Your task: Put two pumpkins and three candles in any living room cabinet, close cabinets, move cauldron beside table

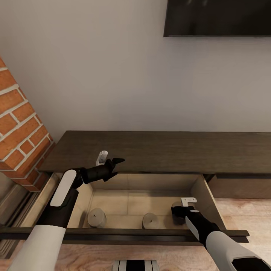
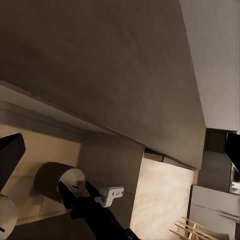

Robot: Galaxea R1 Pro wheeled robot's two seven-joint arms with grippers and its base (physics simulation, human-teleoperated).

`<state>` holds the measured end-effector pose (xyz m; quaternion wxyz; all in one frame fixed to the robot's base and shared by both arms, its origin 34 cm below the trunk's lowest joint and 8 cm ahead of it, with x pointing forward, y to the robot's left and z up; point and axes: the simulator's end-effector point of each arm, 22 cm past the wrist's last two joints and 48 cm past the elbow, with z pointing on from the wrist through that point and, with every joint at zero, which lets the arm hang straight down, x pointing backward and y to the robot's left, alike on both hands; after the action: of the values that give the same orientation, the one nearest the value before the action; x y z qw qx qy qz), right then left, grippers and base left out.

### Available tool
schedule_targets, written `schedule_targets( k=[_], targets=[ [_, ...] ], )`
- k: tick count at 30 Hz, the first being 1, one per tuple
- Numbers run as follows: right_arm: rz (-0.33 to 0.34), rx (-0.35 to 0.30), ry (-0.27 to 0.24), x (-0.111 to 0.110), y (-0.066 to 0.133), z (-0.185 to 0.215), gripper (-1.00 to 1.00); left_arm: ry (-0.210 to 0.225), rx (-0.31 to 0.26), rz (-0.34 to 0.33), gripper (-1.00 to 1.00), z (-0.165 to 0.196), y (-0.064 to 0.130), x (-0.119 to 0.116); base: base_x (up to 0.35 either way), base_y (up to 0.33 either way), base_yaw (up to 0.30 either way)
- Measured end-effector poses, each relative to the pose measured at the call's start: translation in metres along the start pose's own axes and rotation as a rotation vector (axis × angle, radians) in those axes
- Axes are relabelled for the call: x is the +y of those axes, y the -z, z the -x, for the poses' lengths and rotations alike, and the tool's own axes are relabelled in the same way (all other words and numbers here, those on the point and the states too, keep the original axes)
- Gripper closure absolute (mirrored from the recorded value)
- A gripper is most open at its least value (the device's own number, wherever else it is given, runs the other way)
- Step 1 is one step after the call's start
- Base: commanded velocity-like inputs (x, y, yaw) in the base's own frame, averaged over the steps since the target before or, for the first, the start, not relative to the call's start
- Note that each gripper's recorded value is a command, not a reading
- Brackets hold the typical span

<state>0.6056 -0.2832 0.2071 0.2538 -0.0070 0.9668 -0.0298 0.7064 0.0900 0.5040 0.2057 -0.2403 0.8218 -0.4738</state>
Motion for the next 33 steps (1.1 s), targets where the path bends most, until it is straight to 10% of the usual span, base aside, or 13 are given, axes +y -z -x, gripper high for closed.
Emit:
schedule_targets(
  k=[9, 10, 33],
  targets=[
    [0.000, 0.000, -0.001, -0.0001, 0.0000, 0.0000, 1.00, 0.001, -0.001, 0.000, -1.00, 0.0003, 0.0001, 0.0000, 0.000, 0.000, 0.000],
    [0.000, 0.000, -0.001, -0.0001, 0.0000, -0.0001, -1.00, 0.001, 0.000, 0.000, -1.00, 0.0002, 0.0001, 0.0000, 0.000, 0.000, 0.000],
    [0.002, 0.014, -0.003, -0.0009, 0.0031, -0.0057, -1.00, -0.006, -0.007, -0.011, -1.00, 0.0015, 0.0040, -0.0080, 0.000, 0.000, 0.000]
  ],
)
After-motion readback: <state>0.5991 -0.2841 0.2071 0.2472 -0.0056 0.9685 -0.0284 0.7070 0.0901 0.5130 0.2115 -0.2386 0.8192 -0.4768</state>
